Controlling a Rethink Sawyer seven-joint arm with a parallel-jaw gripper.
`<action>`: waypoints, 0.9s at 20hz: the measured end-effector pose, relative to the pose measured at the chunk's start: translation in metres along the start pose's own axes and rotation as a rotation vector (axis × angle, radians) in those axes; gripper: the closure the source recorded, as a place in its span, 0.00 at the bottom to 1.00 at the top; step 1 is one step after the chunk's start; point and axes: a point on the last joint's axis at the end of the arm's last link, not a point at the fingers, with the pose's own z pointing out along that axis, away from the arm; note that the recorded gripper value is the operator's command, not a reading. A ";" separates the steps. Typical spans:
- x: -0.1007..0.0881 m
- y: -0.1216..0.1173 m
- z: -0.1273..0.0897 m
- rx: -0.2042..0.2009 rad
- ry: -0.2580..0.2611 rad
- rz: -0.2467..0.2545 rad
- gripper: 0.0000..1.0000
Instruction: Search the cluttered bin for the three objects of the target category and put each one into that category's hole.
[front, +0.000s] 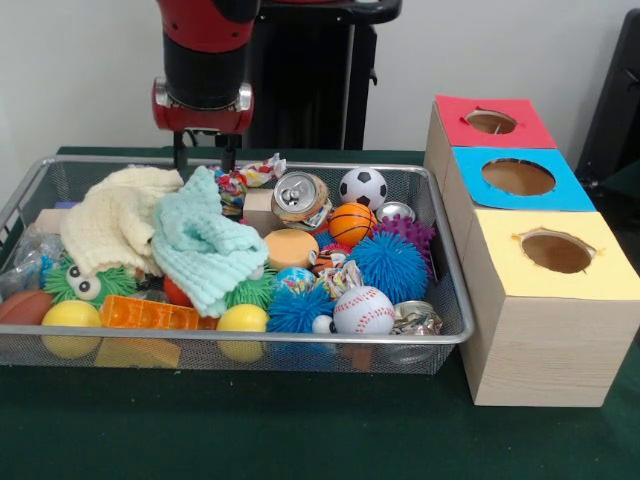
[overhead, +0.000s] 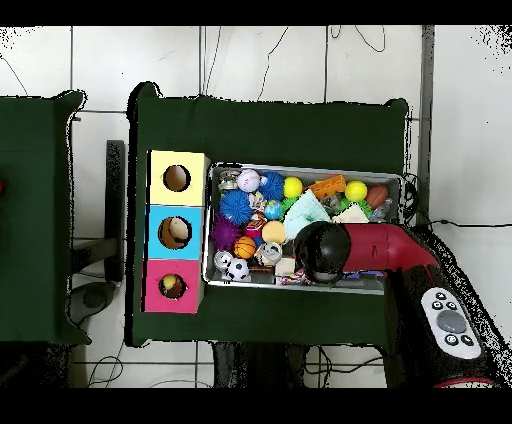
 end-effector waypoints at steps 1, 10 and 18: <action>0.000 -0.001 0.000 0.001 -0.001 0.001 0.00; -0.011 -0.006 -0.001 -0.018 -0.033 0.008 0.00; -0.026 -0.005 0.009 -0.054 -0.114 0.010 0.00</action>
